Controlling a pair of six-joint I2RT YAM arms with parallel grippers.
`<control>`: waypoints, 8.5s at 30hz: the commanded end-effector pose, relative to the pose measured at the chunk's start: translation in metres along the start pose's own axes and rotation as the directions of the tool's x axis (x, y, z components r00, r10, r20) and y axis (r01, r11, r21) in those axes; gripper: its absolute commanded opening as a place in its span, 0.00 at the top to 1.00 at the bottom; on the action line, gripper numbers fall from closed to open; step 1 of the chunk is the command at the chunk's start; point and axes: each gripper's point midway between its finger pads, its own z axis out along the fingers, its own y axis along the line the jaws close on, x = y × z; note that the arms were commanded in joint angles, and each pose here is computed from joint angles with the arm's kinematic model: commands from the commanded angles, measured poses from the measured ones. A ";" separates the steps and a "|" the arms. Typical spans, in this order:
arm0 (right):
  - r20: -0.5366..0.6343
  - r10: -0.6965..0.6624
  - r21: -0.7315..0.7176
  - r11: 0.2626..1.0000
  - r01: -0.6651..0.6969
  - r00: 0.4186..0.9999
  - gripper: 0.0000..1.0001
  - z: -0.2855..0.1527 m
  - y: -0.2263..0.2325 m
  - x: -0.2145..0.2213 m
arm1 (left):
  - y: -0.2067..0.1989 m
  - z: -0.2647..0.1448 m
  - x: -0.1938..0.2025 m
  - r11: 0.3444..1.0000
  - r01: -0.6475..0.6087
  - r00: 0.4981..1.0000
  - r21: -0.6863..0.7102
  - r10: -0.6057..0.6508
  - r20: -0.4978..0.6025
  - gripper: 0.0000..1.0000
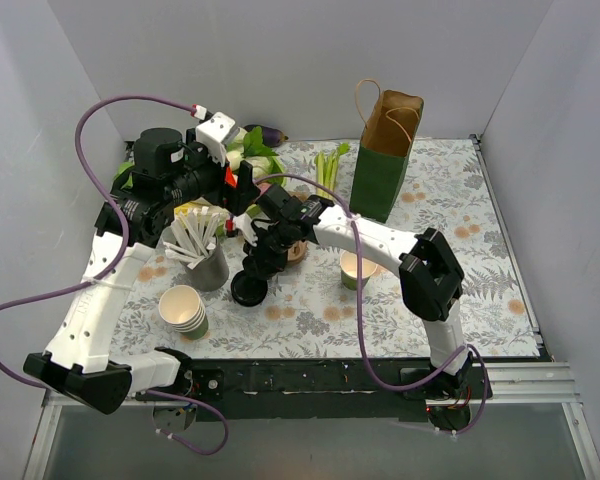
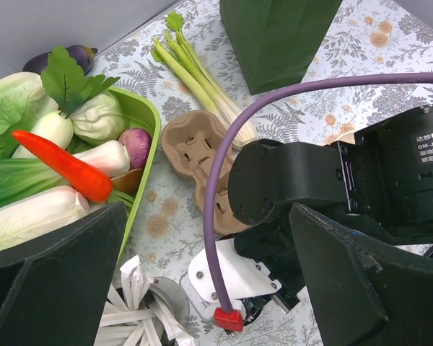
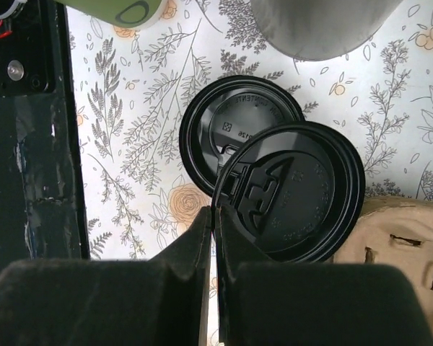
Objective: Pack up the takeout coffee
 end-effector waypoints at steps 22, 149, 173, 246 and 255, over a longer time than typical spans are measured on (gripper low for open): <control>0.456 0.513 -0.154 0.850 -0.503 0.727 0.99 -0.260 0.011 0.058 | -0.091 0.075 0.013 0.926 -0.016 0.990 0.377 0.067 -0.121 0.07; 0.437 0.847 -0.377 0.477 -0.794 0.302 0.67 -0.218 -0.054 0.192 | -0.193 0.193 0.167 0.704 0.300 0.929 0.644 -0.063 -0.364 0.13; 0.414 0.807 -0.270 0.550 -0.790 0.421 0.67 -0.206 -0.055 0.189 | -0.191 0.187 0.163 0.715 0.276 0.938 0.642 -0.054 -0.342 0.11; 0.324 0.765 -0.217 0.633 -0.743 0.557 0.46 -0.175 -0.052 0.168 | -0.163 0.152 0.173 0.589 0.677 0.723 0.440 -0.422 -0.548 0.12; 0.317 0.700 -0.081 0.692 -0.717 0.640 0.44 -0.182 -0.058 0.161 | -0.161 0.150 0.174 0.592 0.683 0.719 0.429 -0.439 -0.539 0.10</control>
